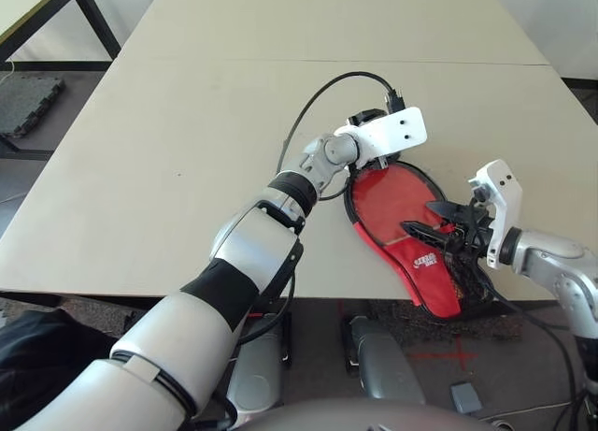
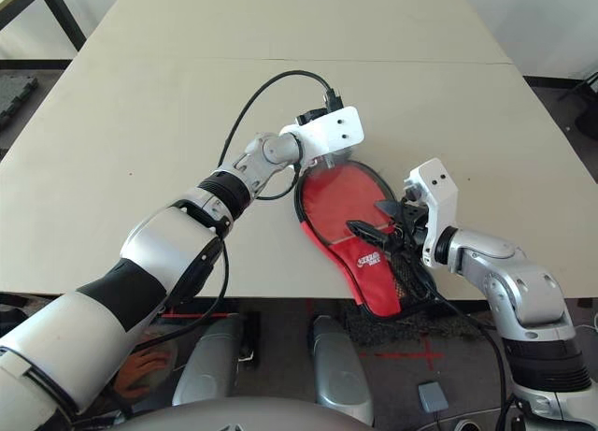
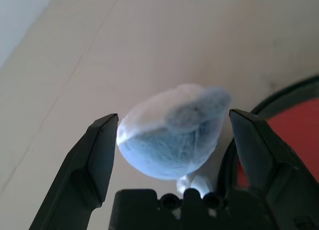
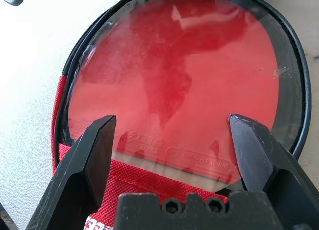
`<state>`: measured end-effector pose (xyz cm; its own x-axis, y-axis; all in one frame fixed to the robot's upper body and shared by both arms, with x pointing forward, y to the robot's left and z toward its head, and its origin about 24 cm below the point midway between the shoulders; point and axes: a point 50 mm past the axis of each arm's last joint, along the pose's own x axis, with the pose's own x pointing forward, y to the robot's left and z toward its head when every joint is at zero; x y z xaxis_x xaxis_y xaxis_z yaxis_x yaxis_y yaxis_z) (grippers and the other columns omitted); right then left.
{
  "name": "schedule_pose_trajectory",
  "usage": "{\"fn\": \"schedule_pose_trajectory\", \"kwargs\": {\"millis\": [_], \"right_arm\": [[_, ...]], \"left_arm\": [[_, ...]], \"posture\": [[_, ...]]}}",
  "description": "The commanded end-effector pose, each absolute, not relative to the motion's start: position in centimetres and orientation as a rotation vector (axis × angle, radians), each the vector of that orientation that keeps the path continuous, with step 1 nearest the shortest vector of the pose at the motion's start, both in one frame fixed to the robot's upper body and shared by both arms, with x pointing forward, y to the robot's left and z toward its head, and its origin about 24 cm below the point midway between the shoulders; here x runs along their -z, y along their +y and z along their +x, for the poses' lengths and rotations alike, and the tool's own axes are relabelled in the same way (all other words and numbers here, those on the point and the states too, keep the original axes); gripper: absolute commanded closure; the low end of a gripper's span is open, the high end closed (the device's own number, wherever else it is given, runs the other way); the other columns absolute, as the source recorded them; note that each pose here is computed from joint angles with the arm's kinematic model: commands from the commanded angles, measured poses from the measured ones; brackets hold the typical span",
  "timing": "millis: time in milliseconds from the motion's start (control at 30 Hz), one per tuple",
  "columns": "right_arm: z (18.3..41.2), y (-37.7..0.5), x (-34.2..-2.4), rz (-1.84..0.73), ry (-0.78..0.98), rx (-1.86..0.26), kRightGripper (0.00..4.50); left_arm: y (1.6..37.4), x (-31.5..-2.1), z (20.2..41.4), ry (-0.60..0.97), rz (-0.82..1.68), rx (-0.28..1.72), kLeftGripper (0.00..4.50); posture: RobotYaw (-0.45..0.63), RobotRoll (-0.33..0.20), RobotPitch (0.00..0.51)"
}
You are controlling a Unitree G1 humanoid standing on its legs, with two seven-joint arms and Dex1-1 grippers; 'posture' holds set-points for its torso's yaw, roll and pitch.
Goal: Store the ping-pong paddle in its case and zip it.
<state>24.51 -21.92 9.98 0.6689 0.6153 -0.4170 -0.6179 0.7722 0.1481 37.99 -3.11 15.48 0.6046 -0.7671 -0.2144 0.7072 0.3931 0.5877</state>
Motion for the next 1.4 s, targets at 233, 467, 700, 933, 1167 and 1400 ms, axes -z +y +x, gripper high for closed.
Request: {"fn": "schedule_pose_trajectory", "kwargs": {"millis": [233,467,700,933,1167,1400], "right_arm": [[24.1,-22.7,-6.8,0.024,0.653,-0.688,0.00],[24.5,-22.9,-6.9,0.013,0.652,-0.711,0.00],[24.9,-23.3,-7.3,-0.005,0.644,-0.713,0.00],[25.2,-23.5,-7.8,-0.018,0.634,-0.713,0.00],[26.7,-24.2,-11.6,-0.002,0.510,-0.708,0.00],[30.3,-24.1,-17.5,-0.153,0.293,-0.661,0.00]], "left_arm": [[-0.8,-18.2,38.6,-0.073,0.591,1.132,0.04],[2.4,-15.4,38.0,0.114,0.597,1.323,0.04],[3.1,-12.4,36.9,0.196,0.567,1.384,0.04],[2.7,-10.2,35.3,0.258,0.543,1.445,0.04],[3.0,-9.2,35.1,0.300,0.610,1.450,0.04],[2.9,-9.2,34.9,0.301,0.609,1.470,0.04]], "posture": [[-0.04,0.000,0.193],[-0.01,0.000,0.190],[-0.02,0.000,0.191],[-0.02,0.000,0.192],[-0.03,0.000,0.196],[-0.03,0.000,0.204]]}}
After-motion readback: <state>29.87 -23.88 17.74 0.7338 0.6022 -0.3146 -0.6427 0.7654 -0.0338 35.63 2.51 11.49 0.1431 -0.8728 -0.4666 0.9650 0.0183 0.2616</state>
